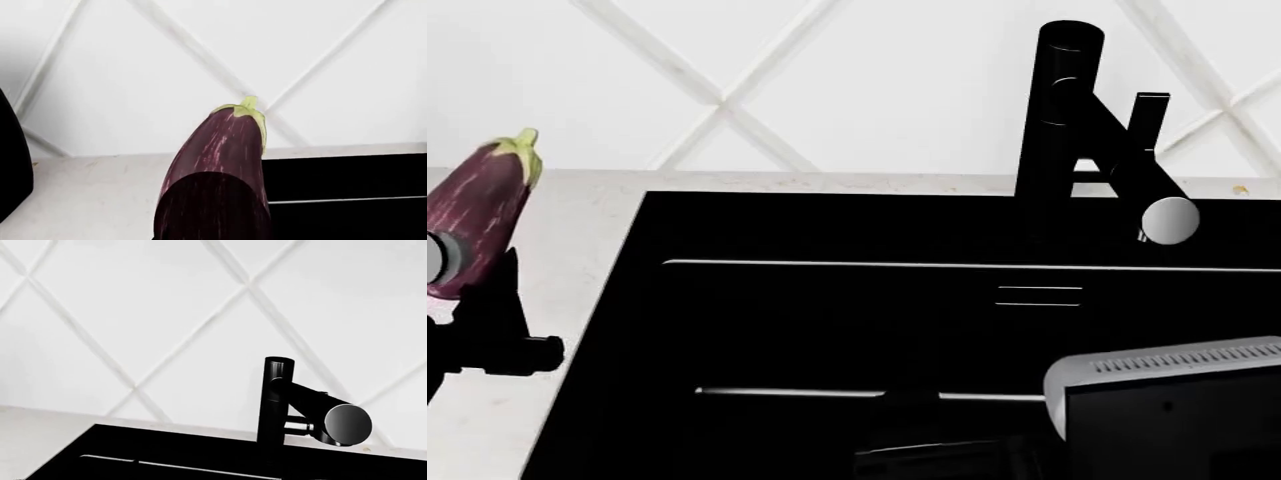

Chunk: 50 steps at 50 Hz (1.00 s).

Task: There is a mixed pile of frozen fruits and vegetables on the counter. Locate all the frozen vegetables and place the items in a bowl on the counter. Take all the frozen fruits and defrost them in a running sink.

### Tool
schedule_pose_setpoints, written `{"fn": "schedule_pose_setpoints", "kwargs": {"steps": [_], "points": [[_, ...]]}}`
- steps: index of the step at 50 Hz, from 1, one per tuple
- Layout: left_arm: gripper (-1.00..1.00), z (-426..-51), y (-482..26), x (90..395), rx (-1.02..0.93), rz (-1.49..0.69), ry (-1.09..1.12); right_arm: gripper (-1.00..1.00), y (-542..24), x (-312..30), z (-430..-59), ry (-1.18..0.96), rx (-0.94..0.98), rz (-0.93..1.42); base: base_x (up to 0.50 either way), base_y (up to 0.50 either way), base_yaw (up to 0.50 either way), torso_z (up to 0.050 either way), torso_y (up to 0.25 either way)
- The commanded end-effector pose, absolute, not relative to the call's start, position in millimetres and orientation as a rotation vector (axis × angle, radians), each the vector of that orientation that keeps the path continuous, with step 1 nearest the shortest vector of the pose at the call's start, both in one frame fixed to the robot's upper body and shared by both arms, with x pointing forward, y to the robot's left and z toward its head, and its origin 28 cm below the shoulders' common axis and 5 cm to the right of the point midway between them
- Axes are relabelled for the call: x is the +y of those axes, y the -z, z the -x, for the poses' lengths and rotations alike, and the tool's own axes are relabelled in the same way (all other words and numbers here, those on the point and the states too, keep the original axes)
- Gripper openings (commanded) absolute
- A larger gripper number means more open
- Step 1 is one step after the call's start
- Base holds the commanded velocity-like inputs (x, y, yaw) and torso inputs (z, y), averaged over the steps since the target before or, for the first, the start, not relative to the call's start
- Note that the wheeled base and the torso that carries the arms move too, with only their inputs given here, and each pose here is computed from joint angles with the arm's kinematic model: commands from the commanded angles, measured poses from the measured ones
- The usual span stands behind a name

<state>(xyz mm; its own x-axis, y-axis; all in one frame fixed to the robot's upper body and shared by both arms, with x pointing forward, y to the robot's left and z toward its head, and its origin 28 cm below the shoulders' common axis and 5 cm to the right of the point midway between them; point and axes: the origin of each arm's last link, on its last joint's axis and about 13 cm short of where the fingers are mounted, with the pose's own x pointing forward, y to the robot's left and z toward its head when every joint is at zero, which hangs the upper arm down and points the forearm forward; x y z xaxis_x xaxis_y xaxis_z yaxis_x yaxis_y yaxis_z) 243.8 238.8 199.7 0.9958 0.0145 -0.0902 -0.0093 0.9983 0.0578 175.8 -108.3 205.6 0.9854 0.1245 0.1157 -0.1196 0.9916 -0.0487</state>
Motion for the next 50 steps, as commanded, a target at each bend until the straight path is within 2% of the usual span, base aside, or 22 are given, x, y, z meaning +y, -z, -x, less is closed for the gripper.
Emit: {"fn": "schedule_pose_setpoints", "kwargs": {"steps": [1, 19, 24, 50], "points": [[-1.00, -226, -208, 232, 0.056, -0.049, 0.010, 1.00, -206, -107, -174, -0.131, -0.133, 0.043, 0.00, 0.00, 0.00, 0.000, 0.000], [-1.00, -215, -207, 226, 0.048, -0.043, 0.019, 1.00, -208, -108, -175, -0.125, -0.132, 0.035, -0.41, 0.05, 0.00, 0.000, 0.001], [-1.00, -215, -207, 225, 0.048, -0.044, 0.020, 1.00, -208, -108, -175, -0.129, -0.137, 0.020, -0.11, -0.06, 0.00, 0.000, 0.000], [-1.00, -205, -206, 227, 0.045, -0.035, 0.021, 1.00, -211, -110, -174, -0.124, -0.150, 0.010, -0.01, -0.49, 0.00, 0.000, 0.000]]}}
